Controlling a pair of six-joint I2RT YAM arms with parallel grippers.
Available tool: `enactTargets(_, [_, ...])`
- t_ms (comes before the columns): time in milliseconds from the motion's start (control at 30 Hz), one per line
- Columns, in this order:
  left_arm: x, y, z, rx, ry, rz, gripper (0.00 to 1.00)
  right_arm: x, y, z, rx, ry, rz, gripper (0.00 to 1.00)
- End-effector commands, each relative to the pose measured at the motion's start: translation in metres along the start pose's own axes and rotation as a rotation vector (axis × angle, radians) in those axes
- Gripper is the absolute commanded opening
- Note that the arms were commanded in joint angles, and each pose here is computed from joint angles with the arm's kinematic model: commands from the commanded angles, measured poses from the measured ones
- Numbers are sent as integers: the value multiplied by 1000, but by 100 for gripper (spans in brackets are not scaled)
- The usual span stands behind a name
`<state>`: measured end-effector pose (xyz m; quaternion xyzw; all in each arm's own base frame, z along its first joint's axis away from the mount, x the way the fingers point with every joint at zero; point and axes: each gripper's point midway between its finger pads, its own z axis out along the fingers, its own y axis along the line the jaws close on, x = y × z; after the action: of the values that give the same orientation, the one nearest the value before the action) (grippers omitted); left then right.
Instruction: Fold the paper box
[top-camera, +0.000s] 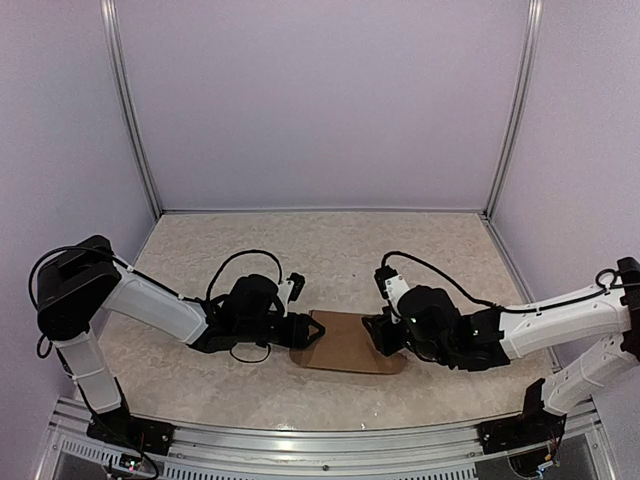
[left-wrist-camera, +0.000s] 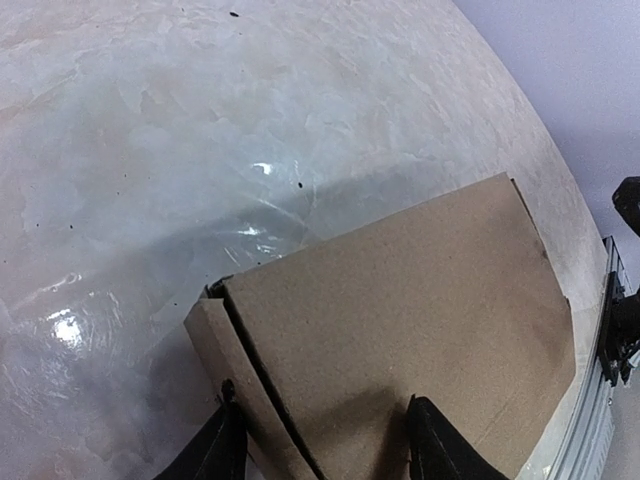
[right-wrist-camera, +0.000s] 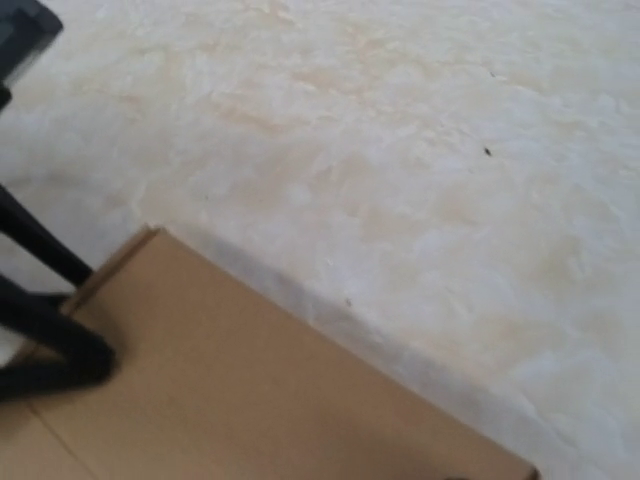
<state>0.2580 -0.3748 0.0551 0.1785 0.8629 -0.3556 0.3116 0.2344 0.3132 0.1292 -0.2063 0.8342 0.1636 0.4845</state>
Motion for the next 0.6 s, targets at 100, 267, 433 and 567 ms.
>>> enactTargets(100, [3, 1, 7, 3, 29, -16, 51, 43, -42, -15, 99, 118, 53, 52])
enactTargets(267, [3, 2, 7, -4, 33, -23, 47, 61, -54, -12, 97, 199, 175, 52])
enactTargets(433, [4, 10, 2, -57, 24, -36, 46, 64, -42, -5, -12, 229, 296, 48])
enactTargets(567, [5, 14, -5, -82, 13, -48, 47, 67, -37, 1, -79, 251, 379, 45])
